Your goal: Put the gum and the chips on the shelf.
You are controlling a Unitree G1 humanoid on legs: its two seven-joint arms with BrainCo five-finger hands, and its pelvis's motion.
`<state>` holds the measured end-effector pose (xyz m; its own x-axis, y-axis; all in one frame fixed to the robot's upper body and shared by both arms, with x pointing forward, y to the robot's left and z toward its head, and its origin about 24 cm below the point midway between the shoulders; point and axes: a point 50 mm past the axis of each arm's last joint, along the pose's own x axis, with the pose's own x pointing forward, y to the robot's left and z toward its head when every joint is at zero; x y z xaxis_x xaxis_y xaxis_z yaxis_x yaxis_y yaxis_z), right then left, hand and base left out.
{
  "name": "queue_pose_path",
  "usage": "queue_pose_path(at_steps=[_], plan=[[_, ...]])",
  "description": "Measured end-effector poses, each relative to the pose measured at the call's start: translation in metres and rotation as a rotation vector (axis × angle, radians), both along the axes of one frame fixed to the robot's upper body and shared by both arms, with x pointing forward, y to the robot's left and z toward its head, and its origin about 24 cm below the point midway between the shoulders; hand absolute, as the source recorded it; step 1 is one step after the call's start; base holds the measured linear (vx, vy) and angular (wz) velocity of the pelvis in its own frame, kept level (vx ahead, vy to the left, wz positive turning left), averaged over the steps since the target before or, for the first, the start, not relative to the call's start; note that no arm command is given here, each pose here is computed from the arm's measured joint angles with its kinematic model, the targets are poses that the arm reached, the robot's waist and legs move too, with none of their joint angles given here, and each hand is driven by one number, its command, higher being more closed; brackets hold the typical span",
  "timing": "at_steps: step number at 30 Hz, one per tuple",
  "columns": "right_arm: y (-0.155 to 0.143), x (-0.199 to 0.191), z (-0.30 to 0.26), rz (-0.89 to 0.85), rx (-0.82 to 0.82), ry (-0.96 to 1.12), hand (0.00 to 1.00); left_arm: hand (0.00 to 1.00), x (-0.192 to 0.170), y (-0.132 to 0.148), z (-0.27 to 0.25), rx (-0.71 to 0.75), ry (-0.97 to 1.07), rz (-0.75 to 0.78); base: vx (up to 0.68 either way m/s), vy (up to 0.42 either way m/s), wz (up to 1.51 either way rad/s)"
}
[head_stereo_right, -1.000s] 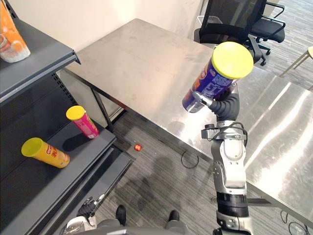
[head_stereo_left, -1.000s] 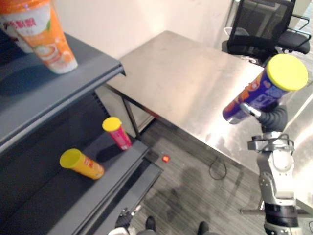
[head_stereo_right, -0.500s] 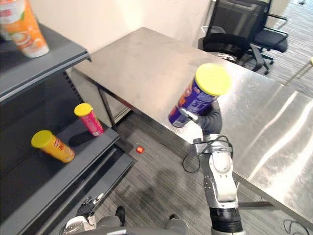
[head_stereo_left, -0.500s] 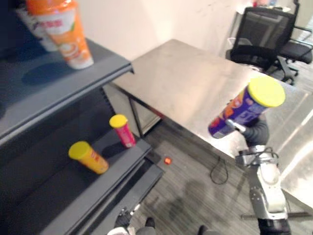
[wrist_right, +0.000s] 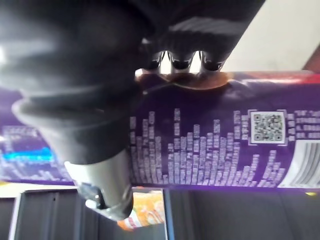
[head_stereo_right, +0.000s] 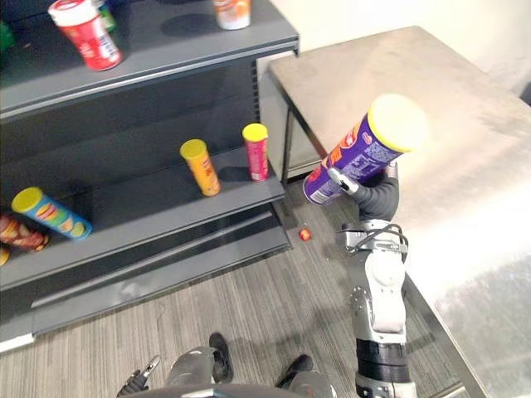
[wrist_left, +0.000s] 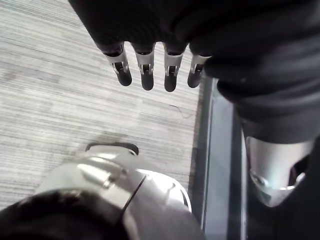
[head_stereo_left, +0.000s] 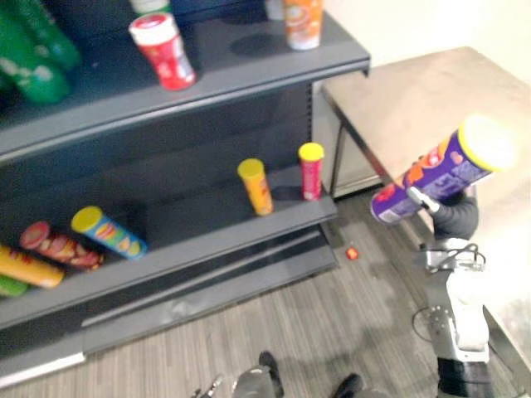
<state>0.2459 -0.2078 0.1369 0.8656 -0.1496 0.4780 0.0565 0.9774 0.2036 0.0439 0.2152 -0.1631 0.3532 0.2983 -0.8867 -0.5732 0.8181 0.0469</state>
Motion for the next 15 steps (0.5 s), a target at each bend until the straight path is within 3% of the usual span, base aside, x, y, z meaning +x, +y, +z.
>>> queue_pose_path(at_steps=[5, 15], plan=[[-0.012, -0.009, -0.008, -0.073, 0.033, 0.026, 1.00, 0.00, 0.000, 0.004, 0.000, -0.002, 0.008, -0.023, -0.10, 0.238, 0.66], [-0.013, -0.013, -0.013, -0.118, 0.003, 0.053, 1.00, 0.00, 0.009, 0.023, 0.005, 0.062, 0.001, -0.065, -0.02, 0.152, 0.11]])
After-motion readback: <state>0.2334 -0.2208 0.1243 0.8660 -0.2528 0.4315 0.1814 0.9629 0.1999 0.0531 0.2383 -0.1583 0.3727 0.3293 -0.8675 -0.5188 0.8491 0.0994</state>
